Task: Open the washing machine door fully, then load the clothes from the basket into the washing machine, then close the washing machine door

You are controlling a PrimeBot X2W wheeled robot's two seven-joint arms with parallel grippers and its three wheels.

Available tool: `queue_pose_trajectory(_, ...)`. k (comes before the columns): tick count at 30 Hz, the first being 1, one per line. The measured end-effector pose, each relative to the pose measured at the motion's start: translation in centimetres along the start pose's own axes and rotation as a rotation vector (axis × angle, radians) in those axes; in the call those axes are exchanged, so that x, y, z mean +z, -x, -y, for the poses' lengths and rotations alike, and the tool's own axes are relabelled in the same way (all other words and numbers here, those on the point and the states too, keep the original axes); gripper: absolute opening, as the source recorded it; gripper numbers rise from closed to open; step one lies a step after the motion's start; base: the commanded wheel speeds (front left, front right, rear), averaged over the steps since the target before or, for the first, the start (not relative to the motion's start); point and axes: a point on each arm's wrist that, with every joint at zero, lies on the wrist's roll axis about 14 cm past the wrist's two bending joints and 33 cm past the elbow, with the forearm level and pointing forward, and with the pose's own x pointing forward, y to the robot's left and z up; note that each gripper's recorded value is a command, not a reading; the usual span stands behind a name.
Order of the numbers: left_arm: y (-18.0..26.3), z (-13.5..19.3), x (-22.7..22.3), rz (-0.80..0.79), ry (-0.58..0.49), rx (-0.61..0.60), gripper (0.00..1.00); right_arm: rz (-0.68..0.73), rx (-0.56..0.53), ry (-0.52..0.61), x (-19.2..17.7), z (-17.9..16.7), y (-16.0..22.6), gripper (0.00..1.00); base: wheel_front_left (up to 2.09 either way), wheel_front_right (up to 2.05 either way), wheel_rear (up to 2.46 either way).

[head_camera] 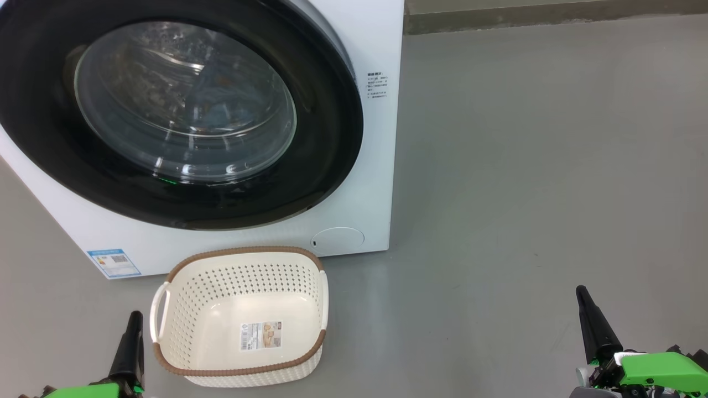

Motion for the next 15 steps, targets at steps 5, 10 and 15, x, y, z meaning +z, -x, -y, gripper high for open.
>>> queue_pose_trajectory(5,0.0,-0.01,0.0,0.0,0.0,0.0,0.0,0.002,0.0,0.0,0.05,0.0,0.0,0.0,0.0,0.0,0.0)
queue_pose_trajectory(10,0.0,-0.01,0.01,0.0,0.0,0.0,0.0,0.003,0.0,-0.001,0.11,0.0,0.01,0.0,0.0,0.0,0.0)
queue_pose_trajectory(15,0.0,-0.01,0.0,0.0,0.0,0.0,0.0,0.004,0.0,0.0,0.14,0.0,0.01,0.0,0.0,0.0,0.0)
